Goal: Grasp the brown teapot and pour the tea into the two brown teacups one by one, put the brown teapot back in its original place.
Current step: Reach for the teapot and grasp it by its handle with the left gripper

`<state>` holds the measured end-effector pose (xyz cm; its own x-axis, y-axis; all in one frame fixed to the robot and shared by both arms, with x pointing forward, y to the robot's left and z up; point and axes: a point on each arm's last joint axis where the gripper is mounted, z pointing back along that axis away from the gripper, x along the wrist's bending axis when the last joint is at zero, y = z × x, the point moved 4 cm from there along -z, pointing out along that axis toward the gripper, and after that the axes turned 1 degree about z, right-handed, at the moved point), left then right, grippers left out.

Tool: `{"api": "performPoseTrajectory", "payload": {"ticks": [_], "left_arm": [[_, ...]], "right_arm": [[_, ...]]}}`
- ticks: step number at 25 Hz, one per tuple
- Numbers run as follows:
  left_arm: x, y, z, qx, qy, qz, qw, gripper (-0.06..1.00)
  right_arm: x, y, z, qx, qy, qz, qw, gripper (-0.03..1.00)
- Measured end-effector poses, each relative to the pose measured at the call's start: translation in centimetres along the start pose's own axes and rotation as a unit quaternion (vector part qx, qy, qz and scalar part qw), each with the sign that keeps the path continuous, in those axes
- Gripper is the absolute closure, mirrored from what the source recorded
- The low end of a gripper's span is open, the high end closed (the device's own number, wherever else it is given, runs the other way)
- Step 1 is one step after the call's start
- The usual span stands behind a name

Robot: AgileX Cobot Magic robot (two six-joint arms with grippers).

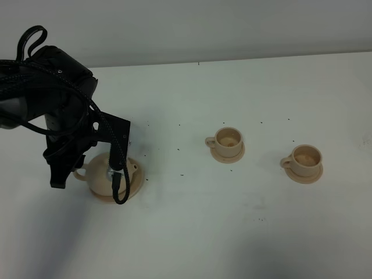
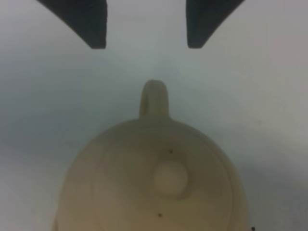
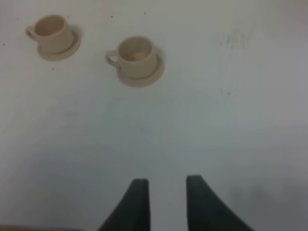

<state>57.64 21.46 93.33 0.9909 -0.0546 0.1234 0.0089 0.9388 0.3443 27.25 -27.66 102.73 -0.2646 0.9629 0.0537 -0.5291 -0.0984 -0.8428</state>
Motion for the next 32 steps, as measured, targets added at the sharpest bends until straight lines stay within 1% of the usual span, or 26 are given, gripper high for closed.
{"api": "performPoseTrajectory", "payload": {"ticks": [6, 18, 25, 32], "left_arm": [[0.0, -0.8, -1.5, 0.002, 0.019, 0.024, 1.0, 0.54], [0.2, -0.4, -1.8, 0.005, 0.013, 0.065, 0.998, 0.54], [0.3, -0.9, -2.9, 0.01, 0.022, 0.062, 0.998, 0.54], [0.7, -1.3, -3.2, 0.0, 0.01, 0.062, 0.998, 0.54]], "right_arm": [[0.0, 0.0, 0.0, 0.0, 0.0, 0.0, 1.0, 0.75], [0.0, 0.0, 0.0, 0.0, 0.0, 0.0, 1.0, 0.75], [0.0, 0.0, 0.0, 0.0, 0.0, 0.0, 1.0, 0.75], [0.0, 0.0, 0.0, 0.0, 0.0, 0.0, 1.0, 0.74]]}}
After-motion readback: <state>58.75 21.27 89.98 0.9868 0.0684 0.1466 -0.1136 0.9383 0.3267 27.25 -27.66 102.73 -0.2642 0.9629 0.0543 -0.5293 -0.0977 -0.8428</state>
